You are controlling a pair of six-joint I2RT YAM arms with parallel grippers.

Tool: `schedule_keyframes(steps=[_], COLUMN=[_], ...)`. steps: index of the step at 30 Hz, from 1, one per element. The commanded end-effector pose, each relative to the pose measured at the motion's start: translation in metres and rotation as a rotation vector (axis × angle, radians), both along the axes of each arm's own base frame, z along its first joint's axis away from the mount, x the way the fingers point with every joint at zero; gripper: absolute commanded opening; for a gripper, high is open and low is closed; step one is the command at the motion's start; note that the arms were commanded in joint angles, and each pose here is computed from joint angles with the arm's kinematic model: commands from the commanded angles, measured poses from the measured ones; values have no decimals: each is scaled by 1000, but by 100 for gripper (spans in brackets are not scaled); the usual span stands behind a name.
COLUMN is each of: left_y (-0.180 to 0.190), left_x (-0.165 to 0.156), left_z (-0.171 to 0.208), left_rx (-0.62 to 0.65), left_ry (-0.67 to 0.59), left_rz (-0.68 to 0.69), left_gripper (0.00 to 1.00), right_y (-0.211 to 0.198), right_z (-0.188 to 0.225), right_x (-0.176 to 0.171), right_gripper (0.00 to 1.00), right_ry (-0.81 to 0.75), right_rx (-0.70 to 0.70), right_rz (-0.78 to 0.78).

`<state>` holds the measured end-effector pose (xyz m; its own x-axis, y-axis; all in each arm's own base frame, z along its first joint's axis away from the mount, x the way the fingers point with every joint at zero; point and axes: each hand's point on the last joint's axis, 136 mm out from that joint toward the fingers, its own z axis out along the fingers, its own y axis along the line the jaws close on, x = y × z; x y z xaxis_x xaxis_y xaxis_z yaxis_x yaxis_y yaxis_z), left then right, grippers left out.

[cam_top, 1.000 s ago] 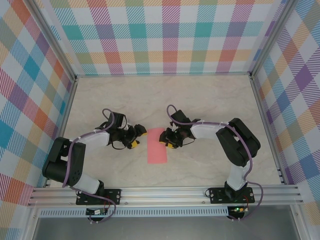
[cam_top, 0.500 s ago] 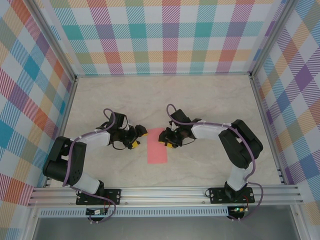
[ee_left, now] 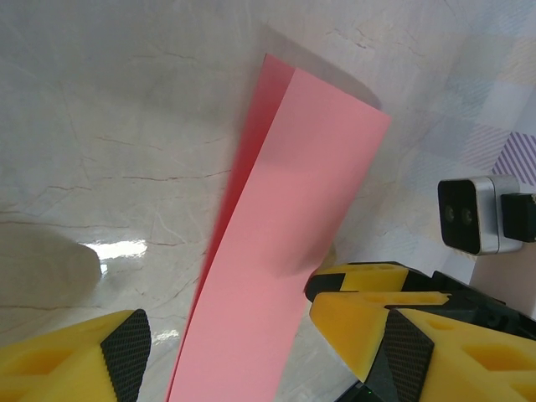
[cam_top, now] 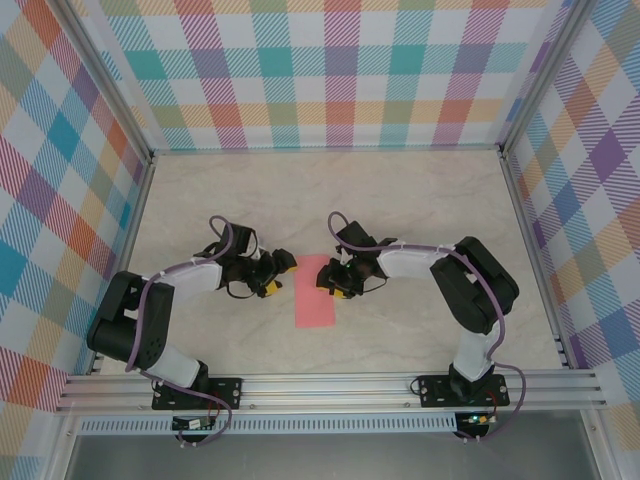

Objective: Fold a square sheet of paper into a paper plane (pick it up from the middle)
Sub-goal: Fold the triangle a second time at the center of the table.

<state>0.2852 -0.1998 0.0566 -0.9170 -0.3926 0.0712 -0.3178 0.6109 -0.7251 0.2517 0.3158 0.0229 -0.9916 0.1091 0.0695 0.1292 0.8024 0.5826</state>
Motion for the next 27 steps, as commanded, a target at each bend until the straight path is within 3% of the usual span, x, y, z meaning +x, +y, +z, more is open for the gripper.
schedule_keyframes(steps=[1,27], left_y=[-12,-28], left_x=[2,58], left_z=[5,-9], left_rx=[-16,54], left_ry=[-13,-88], left_rz=[-44,-65], left_gripper=[75,69], right_y=[-30,-35], right_z=[-27,-42], right_x=[-21,-28], right_gripper=[43,44], right_ry=[71,112], right_rx=[-142,-163], right_rz=[-16,-24])
